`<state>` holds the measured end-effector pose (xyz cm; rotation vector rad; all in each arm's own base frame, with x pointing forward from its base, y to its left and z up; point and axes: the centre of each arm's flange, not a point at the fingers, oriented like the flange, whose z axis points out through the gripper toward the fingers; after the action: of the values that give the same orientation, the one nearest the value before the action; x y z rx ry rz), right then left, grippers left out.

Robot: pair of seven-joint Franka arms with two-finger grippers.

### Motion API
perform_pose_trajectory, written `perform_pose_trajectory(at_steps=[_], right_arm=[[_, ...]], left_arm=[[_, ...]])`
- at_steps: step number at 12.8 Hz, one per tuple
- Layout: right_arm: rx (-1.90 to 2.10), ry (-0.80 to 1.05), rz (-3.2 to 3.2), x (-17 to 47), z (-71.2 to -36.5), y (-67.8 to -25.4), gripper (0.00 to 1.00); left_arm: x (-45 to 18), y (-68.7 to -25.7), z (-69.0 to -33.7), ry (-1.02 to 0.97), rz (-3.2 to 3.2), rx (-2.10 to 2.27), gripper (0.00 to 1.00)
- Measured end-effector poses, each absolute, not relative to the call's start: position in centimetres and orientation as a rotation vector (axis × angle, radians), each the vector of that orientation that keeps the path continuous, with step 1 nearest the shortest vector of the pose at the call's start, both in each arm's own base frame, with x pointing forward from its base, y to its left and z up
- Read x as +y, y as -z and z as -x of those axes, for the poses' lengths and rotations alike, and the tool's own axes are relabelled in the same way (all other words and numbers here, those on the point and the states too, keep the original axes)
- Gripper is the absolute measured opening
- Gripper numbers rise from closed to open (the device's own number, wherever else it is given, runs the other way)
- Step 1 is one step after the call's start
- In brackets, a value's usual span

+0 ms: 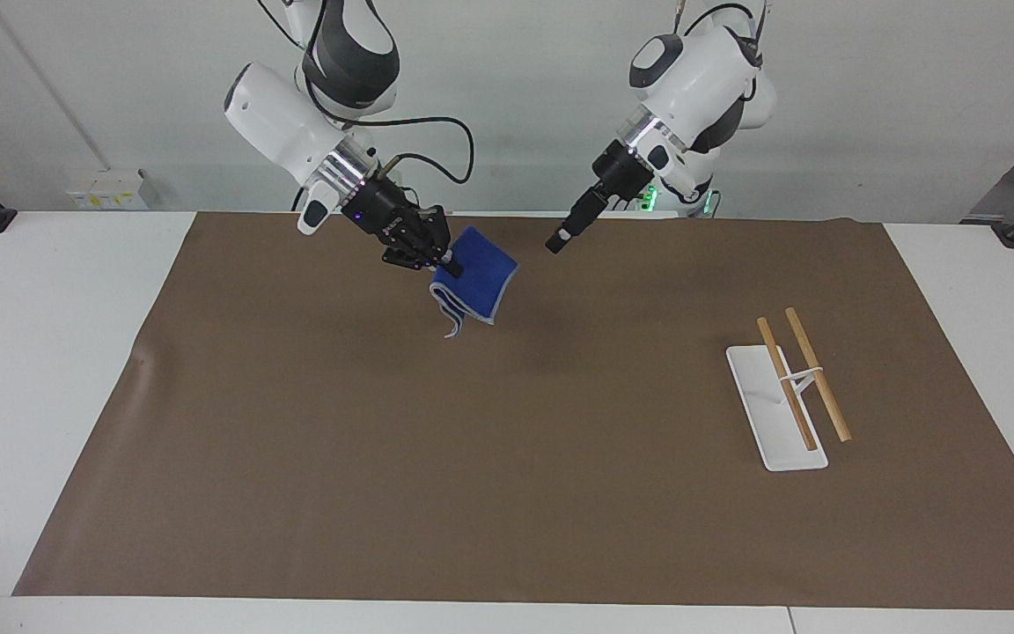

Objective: Right arm passes towel to left arm to hang
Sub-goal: 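Carry the towel toward center while the left gripper reaches toward it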

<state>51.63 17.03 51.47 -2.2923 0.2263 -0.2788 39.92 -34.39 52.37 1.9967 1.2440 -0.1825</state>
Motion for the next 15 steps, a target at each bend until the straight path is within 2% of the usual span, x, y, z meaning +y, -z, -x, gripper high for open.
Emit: perform_pose_trajectory(at_steps=[7, 12, 15], right_arm=[[0.225, 0.284, 2.290, 17.0, -51.7, -51.7, 0.04], [0.225, 0.285, 2.290, 17.0, -51.7, -51.7, 0.04], [0.225, 0.285, 2.290, 17.0, -51.7, -51.7, 0.04]], left_arm=[[-37.4, -51.6, -36.9, 0.177, -1.850, 1.356, 1.00], [-38.0, -47.6, -38.8, 0.081, -1.772, 1.418, 1.00], [-38.6, -48.2, -39.7, 0.087, -1.734, 1.427, 1.00]])
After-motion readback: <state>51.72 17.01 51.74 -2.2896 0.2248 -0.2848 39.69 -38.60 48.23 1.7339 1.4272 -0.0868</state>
